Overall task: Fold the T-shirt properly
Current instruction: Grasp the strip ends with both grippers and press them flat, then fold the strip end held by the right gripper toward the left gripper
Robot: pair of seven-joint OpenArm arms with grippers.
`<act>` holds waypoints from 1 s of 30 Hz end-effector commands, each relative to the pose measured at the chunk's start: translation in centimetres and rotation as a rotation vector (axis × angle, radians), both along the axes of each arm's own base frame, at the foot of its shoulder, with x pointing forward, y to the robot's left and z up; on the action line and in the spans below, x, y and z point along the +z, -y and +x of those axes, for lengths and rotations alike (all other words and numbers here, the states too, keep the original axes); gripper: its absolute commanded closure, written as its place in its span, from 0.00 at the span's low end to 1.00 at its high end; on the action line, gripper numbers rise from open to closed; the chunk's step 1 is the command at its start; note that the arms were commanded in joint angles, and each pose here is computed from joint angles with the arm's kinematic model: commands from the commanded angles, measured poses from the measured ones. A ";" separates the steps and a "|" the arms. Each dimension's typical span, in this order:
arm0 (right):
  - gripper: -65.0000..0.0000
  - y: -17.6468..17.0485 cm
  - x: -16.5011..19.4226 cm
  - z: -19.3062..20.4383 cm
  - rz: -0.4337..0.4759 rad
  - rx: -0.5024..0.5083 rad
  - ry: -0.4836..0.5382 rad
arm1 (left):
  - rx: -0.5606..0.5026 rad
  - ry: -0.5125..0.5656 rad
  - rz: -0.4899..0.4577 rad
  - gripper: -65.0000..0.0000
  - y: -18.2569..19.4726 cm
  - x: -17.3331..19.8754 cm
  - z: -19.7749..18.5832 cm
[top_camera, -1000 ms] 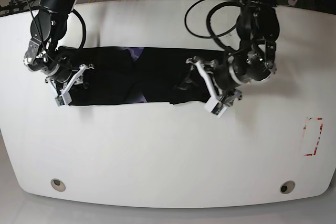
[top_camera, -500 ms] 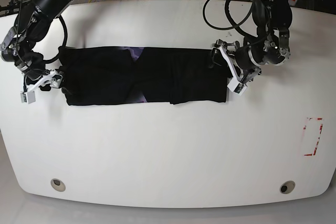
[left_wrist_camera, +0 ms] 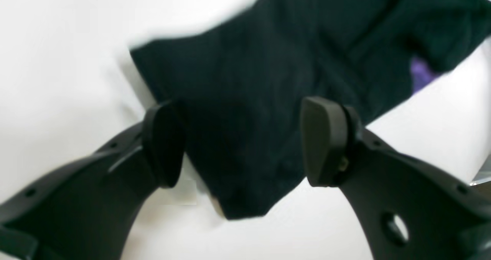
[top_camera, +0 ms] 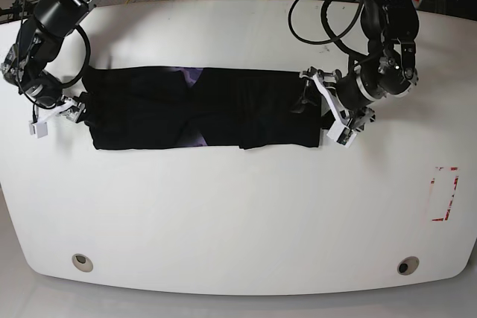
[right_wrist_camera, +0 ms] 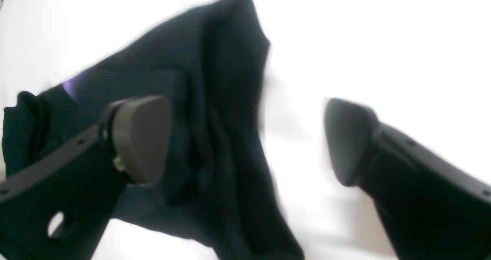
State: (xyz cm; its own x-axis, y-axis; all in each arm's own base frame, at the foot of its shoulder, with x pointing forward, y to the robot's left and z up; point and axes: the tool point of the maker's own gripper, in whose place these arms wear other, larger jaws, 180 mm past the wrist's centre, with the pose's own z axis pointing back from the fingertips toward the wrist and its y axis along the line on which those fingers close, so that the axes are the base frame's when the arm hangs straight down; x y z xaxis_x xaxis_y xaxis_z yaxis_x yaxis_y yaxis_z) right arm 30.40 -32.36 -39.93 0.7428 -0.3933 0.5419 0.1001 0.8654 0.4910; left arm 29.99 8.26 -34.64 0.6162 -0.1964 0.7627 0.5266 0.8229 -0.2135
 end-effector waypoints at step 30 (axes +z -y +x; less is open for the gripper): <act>0.97 -3.2 4.2 0.5 -0.124 0.076 0.128 | 0.064 -0.178 -0.078 0.34 -0.6 -6.1 1.5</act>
State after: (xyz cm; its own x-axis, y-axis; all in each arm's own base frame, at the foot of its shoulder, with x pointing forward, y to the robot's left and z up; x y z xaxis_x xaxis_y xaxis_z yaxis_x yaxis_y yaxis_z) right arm 29.21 -27.85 -39.73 0.7536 -0.3228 0.5726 0.0293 0.8868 0.4613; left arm 31.56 8.56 -40.29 0.7395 -0.0791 0.6685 0.4239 0.8261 -0.3712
